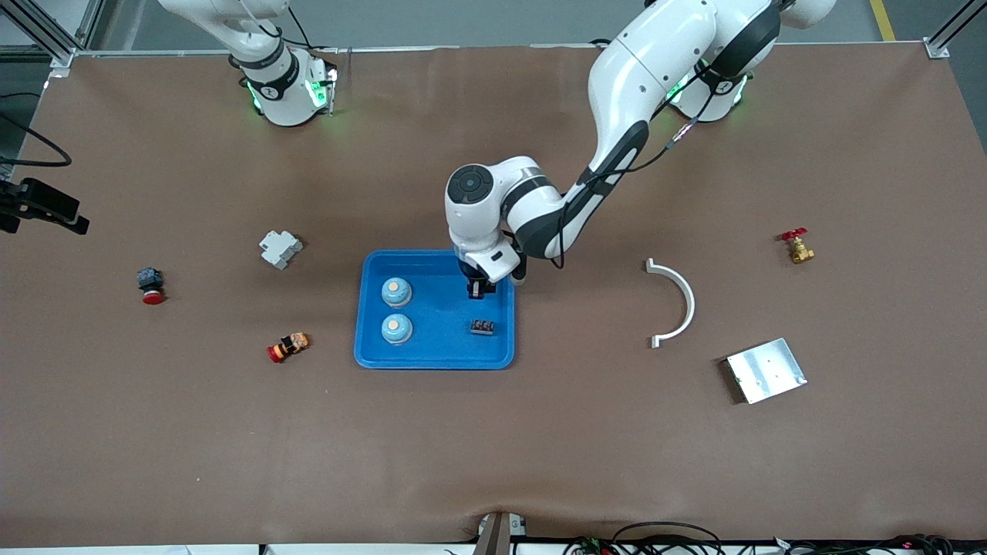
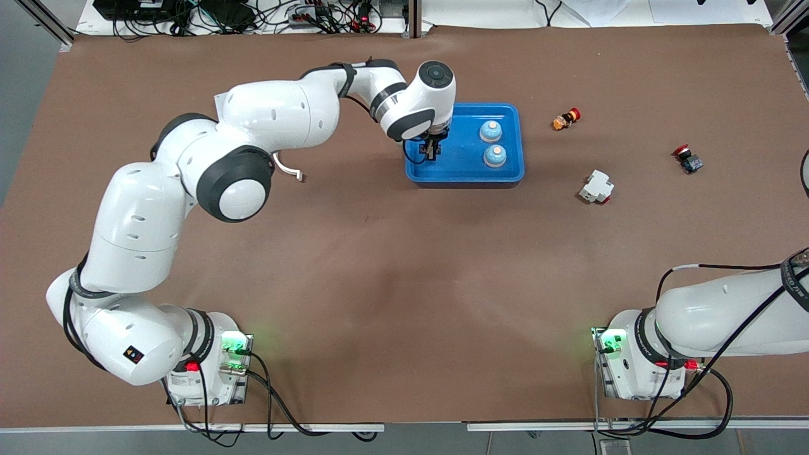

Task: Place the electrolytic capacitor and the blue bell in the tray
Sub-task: 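Lower the capacitor beside the first one and open the left gripper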

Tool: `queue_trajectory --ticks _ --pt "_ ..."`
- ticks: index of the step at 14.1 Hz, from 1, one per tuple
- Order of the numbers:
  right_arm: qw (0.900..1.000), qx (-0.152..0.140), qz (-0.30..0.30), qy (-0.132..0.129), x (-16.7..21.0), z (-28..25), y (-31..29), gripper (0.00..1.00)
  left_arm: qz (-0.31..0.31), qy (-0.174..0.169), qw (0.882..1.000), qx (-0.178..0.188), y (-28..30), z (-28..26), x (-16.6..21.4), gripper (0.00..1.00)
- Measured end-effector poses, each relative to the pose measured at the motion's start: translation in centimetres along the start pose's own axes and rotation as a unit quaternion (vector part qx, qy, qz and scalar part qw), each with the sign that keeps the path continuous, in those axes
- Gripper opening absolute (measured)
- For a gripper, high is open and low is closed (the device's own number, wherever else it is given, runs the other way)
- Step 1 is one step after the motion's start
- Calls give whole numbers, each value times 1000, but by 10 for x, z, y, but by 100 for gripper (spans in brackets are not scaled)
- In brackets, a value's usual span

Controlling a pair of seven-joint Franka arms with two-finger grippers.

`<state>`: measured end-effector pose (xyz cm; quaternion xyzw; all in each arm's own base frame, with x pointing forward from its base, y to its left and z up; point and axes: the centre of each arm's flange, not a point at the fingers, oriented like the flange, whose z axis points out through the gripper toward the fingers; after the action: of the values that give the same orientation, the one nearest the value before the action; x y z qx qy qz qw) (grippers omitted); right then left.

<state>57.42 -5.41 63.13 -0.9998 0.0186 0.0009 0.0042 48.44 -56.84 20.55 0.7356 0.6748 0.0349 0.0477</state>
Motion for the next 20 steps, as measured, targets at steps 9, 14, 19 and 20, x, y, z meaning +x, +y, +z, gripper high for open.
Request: queue_trajectory --ticks 9,14,19,20 --pt "1000 0 0 -1 0 0 0 100 4 1 1000 9 -16 25 -8 32" --pt "1000 0 0 -1 0 0 0 100 2 1 1000 7 -13 26 -6 34" --pt "1000 0 2 -1 0 0 2 100 1 2 1000 0 -6 24 -3 70" --pt "1000 0 2 -1 0 0 2 100 0 0 1000 -3 -3 20 -3 78"
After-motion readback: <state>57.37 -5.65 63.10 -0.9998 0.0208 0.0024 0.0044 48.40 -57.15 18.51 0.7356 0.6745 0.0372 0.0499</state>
